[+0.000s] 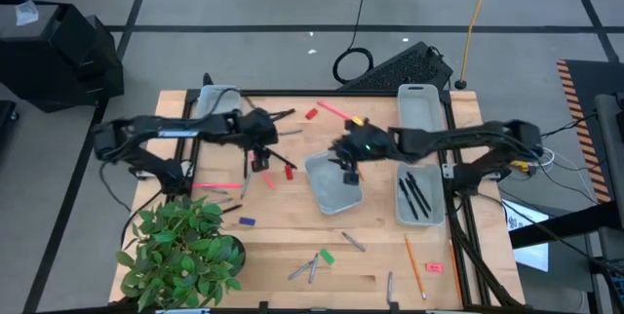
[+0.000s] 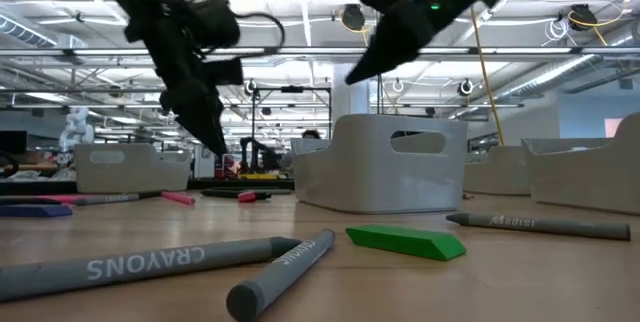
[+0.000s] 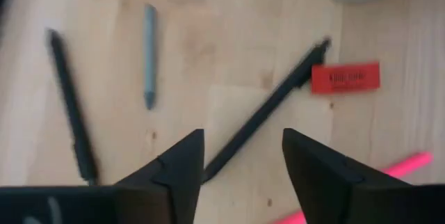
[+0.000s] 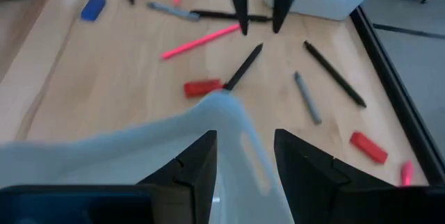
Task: Sort crayons/erasers/pens/pencils in bins
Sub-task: Put the black pen into the bottom right gray bin
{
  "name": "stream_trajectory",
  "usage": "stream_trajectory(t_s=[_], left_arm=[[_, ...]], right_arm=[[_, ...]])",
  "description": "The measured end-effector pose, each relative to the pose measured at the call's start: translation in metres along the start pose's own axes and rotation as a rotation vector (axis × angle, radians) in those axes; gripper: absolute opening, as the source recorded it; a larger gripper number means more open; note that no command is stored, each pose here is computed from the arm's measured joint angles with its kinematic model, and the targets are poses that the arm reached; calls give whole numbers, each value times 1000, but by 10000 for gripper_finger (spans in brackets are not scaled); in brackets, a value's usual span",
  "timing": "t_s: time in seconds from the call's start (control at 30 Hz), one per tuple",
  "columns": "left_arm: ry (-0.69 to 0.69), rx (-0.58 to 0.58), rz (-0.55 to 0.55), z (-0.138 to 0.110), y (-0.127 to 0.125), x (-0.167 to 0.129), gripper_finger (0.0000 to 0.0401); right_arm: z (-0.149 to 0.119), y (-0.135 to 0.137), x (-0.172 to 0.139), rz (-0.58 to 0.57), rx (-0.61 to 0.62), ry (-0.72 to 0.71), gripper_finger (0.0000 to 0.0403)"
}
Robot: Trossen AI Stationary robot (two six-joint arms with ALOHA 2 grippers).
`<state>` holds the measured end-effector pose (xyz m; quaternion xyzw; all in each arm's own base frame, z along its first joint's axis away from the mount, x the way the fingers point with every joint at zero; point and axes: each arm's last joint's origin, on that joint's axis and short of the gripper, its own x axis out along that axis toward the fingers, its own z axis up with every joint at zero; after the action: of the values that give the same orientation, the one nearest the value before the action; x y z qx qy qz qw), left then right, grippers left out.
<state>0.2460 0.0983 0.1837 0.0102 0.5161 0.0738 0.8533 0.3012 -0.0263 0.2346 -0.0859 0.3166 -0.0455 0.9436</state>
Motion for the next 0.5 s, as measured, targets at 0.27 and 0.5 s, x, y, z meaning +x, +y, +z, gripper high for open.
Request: stream_trajectory(t_s=[0.27,0.5], left_arm=[[162,144,-68,29,10,32,182],[303,196,-131,31,11,58,152]], right_arm=[[-13,33,-23,38,45,-11,139],[-15,49,-27,87,82,0,139]])
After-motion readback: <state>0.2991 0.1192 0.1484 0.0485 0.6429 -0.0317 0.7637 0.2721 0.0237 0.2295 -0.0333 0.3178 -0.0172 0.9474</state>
